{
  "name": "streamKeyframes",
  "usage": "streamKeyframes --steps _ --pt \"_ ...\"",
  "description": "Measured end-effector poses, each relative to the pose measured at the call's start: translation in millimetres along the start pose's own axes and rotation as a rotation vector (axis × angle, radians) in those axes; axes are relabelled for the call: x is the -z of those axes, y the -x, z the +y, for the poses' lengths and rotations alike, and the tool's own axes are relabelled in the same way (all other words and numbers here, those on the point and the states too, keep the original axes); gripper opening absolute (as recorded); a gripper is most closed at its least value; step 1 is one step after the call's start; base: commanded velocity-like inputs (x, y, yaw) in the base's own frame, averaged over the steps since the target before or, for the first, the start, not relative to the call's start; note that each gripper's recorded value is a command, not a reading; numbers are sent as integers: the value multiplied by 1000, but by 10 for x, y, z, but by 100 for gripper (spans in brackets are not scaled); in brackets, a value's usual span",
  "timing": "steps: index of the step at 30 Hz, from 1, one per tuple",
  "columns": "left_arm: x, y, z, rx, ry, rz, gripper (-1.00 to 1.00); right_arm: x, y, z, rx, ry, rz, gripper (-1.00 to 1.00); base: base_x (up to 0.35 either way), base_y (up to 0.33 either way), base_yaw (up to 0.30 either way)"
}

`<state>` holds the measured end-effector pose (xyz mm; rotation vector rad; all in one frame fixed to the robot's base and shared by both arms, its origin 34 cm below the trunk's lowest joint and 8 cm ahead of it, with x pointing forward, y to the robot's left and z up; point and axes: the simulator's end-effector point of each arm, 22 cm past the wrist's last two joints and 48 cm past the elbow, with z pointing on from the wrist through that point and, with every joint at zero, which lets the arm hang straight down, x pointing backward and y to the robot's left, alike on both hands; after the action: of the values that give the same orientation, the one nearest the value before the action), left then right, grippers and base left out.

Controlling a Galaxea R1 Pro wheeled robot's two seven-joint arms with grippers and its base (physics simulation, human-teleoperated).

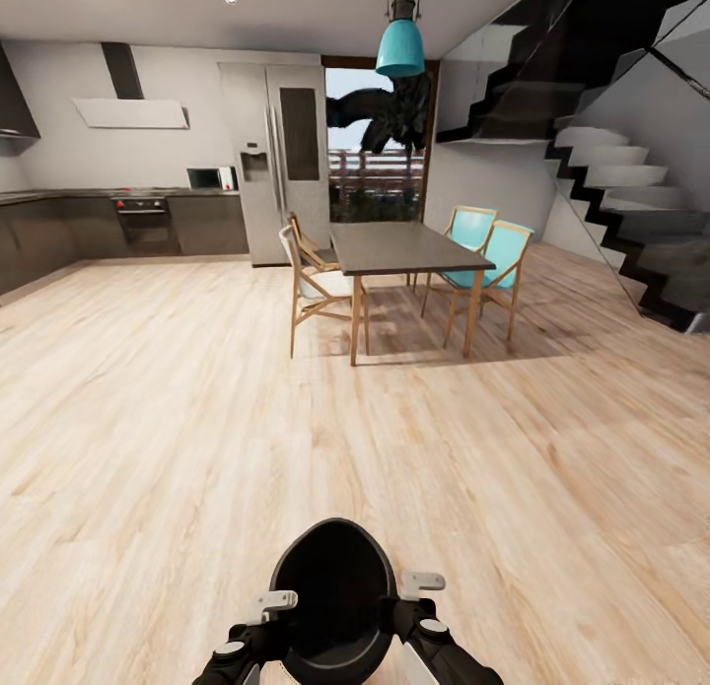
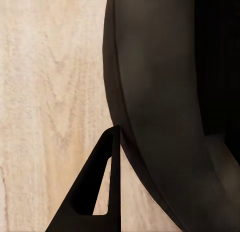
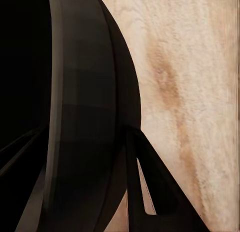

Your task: Place each of the two pumpkins and all three candles from the living room inside a cabinet in the living room (use any cabinet), then make sure every cabinet is closed, and position the cauldron so it is next to a table in the living room.

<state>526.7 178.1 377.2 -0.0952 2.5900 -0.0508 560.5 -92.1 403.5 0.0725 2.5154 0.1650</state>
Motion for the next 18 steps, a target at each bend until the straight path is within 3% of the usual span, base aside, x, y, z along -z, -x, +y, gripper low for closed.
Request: streamKeyframes --steps 18 --pt "-42 -95 9 0 2 21 -100 -43 -97 -13 -2 -2 21 -100 21 0 -207"
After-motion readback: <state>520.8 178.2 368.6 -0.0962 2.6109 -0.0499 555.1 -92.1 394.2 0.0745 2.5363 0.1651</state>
